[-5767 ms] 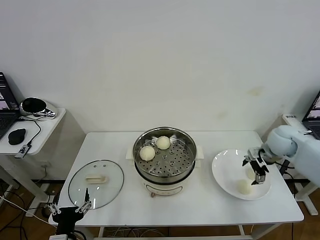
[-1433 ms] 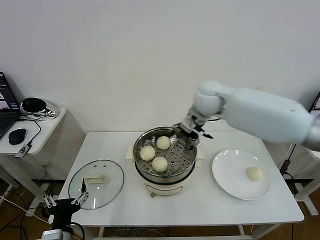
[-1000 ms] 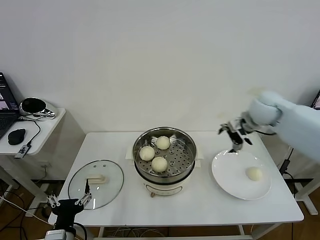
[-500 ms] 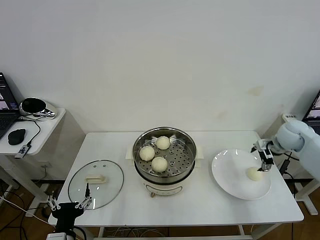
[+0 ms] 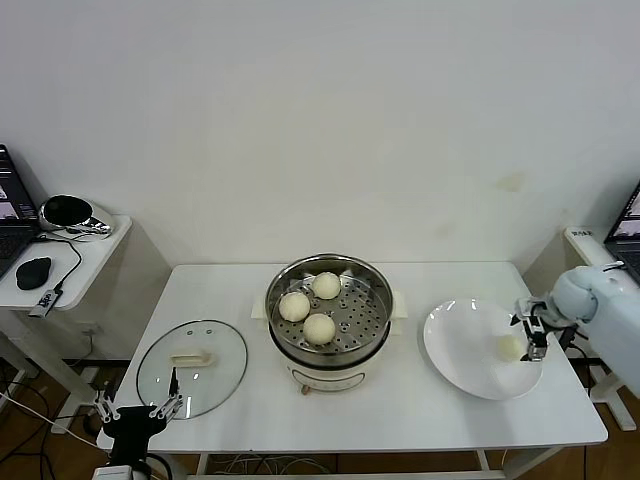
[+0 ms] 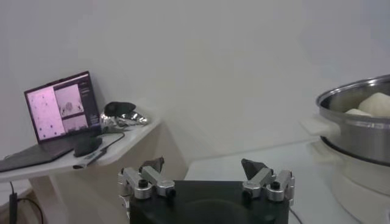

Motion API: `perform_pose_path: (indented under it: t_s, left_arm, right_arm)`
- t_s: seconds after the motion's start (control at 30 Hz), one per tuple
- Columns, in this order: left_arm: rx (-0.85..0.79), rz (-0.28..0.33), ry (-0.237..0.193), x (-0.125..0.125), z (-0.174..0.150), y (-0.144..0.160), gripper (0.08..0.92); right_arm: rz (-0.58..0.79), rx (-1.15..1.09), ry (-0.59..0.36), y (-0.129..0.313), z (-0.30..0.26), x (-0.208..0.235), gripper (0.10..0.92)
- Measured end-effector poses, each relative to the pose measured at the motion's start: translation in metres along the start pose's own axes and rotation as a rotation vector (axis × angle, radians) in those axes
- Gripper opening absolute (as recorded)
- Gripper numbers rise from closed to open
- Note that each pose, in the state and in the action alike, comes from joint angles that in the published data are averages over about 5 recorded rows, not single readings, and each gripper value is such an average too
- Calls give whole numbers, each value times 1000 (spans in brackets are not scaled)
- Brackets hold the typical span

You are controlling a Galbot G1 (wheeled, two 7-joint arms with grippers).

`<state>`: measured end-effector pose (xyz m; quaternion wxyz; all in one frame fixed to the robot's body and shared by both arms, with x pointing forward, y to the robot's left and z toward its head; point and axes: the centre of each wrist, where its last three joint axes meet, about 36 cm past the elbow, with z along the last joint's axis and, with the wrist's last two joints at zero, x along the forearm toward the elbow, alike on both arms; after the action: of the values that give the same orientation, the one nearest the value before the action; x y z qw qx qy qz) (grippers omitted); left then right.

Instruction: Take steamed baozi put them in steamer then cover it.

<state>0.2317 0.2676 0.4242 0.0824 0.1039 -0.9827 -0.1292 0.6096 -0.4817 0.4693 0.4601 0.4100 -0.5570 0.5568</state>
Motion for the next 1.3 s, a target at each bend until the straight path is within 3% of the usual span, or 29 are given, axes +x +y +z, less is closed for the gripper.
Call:
perform_pose_path:
  t_s: [0.43, 0.9, 1.1, 1.3]
  left_arm:
    - [2, 0, 3, -2, 3, -2, 823]
    - [5, 0, -3, 0, 0, -3, 823]
    - [4, 1, -8, 1, -2, -3, 823]
    - [3, 6, -14, 0, -4, -3, 823]
  right_arm:
    - [-3, -30, 3, -5, -2, -19, 731]
    - [-5, -40, 10, -8, -2, -17, 564]
    - [8, -41, 1, -13, -4, 1, 536]
    - [55, -28, -29, -26, -17, 47, 543]
